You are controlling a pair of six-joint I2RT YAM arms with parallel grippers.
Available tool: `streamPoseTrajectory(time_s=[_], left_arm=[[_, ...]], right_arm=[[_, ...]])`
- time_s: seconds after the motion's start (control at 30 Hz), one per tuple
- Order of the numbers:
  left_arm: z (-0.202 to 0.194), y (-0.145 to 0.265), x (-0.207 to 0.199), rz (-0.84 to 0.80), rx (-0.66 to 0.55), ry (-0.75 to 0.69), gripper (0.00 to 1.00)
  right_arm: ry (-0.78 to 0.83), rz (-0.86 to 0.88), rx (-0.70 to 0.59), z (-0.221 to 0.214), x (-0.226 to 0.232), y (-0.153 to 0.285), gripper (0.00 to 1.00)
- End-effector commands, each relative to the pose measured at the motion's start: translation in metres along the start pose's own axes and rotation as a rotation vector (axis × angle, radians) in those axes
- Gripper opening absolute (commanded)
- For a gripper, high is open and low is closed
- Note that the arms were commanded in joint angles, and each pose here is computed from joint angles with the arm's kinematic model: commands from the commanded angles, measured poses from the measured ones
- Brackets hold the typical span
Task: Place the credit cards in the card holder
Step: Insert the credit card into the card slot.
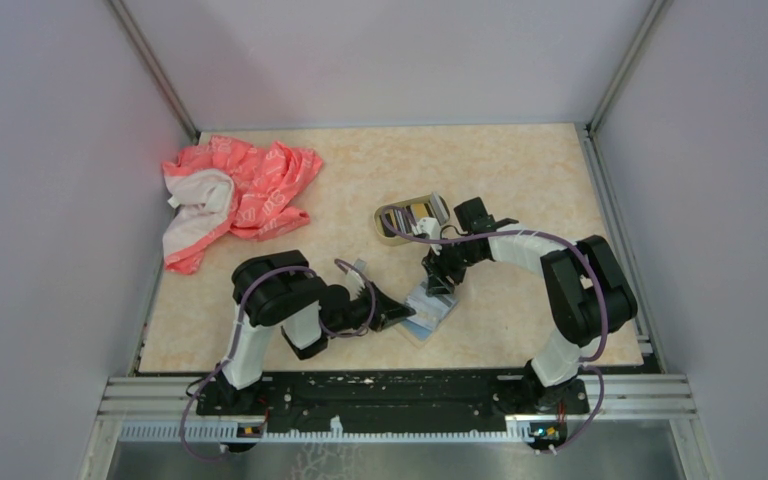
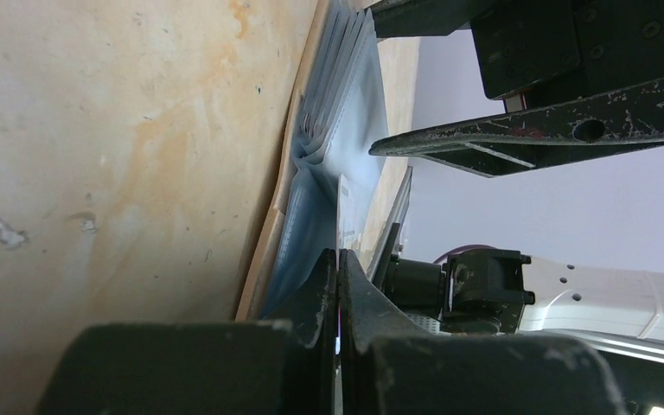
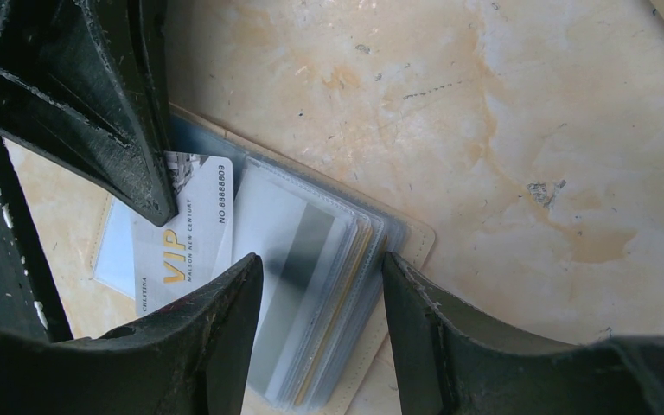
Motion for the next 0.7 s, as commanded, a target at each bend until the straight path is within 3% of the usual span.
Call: streamPoseTrajectory(time_s=[0.0,0.67], left_arm=[[0.002,-0.003,0.006,0.022,-0.012,0.019,0.00],[0.003,-0.006,0.019,0.096,0.001,0.108,0.00]], right_arm=[[0.008,0.023,-0.038,0.010,0.002,0.001,0.53],[0.010,0.023,-0.044,0.011,0.002,0.001,0.52]])
Point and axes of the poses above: each gripper's point midway between its finger pads, its own y axis back along the fingers, its own x axis along the line the jaws close on, z = x × y, the point moved 6 cm from there along y, back along the fingers, and after that the axes turned 15 degrees about y, right-handed, at the moved point
